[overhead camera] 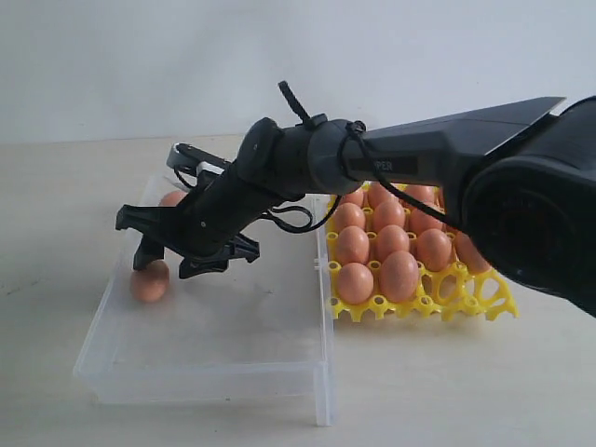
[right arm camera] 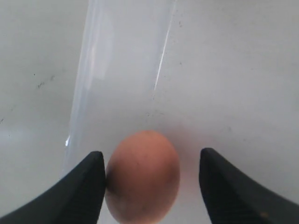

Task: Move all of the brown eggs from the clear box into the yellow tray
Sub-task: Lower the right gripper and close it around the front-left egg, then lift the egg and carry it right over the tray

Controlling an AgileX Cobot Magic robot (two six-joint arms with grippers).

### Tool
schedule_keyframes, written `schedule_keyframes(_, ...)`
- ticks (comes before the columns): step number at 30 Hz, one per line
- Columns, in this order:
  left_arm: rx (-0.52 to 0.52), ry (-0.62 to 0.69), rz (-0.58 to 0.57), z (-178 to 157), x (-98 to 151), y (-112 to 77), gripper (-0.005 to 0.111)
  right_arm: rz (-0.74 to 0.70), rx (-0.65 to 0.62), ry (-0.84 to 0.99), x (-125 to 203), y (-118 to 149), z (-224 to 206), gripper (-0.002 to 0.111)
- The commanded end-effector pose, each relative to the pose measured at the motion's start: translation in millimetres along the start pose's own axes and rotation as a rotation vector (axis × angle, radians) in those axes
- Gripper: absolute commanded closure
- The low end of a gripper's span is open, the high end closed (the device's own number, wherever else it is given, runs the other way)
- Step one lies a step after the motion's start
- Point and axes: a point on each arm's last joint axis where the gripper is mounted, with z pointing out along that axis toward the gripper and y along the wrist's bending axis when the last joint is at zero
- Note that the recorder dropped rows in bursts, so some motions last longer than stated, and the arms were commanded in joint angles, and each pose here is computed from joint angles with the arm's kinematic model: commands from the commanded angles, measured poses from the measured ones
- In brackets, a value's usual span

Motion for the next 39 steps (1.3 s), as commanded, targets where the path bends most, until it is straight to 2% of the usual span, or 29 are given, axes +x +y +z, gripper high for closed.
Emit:
schedule_keyframes(1, -0.001, -0.021, -0.008, -0.8, -2.5, 0.1, 0.107, -0.039, -0.021, -0.006, -0.6, 10.7, 5.5, 0.051)
schedule_keyframes(9, -0.001, -0.021, -0.008, -0.8, -2.5, 0.1, 0.107, -0.041, -0.033, 0.011, 1.3, 13.4, 12.2, 0.051)
schedule_keyframes(11, -0.001, -0.021, -0.008, -0.8, -2.5, 0.1, 0.107, -0.04, -0.031, 0.016, 1.8, 12.6, 13.1, 0.054)
schedule_keyframes(13, -0.001, -0.021, -0.008, -0.8, -2.5, 0.1, 0.107, -0.057, -0.032, 0.019, 2.2, 12.7, 13.1, 0.065)
schedule_keyframes(17, -0.001, -0.021, -0.008, -0.8, -2.5, 0.1, 0.107, -0.09, -0.032, 0.024, 2.6, 12.7, 13.0, 0.106)
schedule_keyframes(18, -0.001, -0.021, -0.008, -0.8, -2.5, 0.1, 0.107, -0.09, -0.032, 0.024, 2.6, 12.7, 13.0, 0.108)
schedule_keyframes(23, -0.001, -0.021, -0.008, -0.8, -2.5, 0.1, 0.107, -0.139, -0.035, 0.01, 0.5, 19.0, 5.6, 0.108)
schedule_keyframes(29, -0.001, -0.021, -0.008, -0.8, -2.5, 0.1, 0.107, -0.285, 0.05, -0.112, -6.7, 26.8, -27.5, 0.108)
schedule_keyframes(35, -0.001, -0.021, -0.008, -0.8, -2.5, 0.1, 0.107, -0.33, 0.102, -0.333, -0.8, 27.8, -74.3, 0.108)
schedule_keyframes(39, -0.001, -0.021, -0.008, -0.8, -2.5, 0.1, 0.107, -0.374, 0.138, -0.528, 16.7, 22.8, -120.3, 0.108)
